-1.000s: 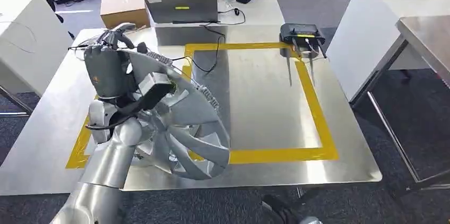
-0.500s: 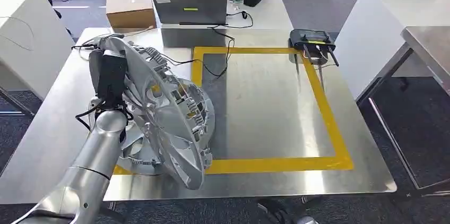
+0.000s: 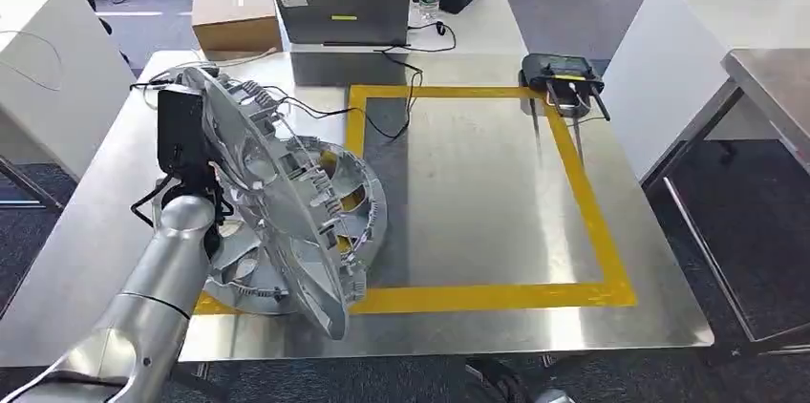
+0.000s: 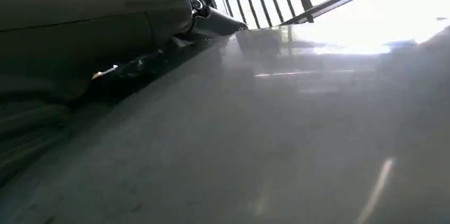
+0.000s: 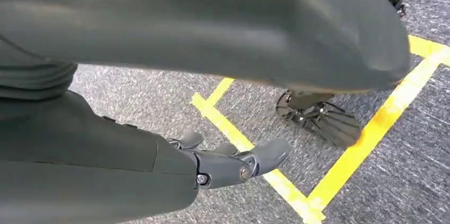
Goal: Take the parts from the cabinet and place them on the table.
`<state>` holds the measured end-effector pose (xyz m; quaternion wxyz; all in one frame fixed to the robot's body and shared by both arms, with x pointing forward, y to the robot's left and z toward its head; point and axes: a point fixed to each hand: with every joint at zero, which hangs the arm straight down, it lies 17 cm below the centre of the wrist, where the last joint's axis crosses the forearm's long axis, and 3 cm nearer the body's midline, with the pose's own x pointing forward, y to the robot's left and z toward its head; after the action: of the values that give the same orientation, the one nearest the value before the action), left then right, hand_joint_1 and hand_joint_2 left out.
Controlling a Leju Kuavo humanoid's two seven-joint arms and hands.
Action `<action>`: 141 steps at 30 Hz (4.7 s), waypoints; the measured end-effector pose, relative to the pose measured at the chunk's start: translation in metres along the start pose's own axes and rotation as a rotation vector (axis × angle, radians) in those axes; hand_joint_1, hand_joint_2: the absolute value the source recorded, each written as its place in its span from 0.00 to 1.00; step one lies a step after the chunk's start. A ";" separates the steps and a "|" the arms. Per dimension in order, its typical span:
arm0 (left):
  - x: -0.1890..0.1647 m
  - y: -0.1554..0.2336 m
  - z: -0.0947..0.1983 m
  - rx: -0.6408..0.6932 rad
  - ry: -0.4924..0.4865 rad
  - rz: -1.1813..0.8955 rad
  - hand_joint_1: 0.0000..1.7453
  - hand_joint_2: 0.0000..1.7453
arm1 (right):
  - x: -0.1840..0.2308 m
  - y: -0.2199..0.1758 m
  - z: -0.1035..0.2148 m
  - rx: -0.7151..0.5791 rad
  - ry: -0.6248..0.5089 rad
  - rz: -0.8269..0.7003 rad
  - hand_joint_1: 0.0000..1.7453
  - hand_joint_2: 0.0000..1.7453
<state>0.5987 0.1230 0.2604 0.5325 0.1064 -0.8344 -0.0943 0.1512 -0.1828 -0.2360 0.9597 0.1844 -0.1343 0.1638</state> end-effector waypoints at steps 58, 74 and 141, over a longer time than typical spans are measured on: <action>0.025 0.046 -0.027 0.140 -0.112 -0.207 0.00 0.00 | -0.020 -0.011 0.004 -0.017 0.041 0.020 0.00 0.00; 0.127 0.096 -0.092 0.251 -0.287 -0.395 0.00 0.00 | -0.006 -0.016 0.004 -0.024 0.026 0.041 0.00 0.00; 0.065 0.143 -0.117 0.149 -0.019 -0.682 0.00 0.00 | -0.011 -0.019 0.005 -0.028 0.040 0.041 0.00 0.00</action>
<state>0.6670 0.2372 0.4046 0.4533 0.4169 -0.7602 -0.2068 0.1469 -0.2047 -0.2407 0.9612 0.1646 -0.1210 0.1853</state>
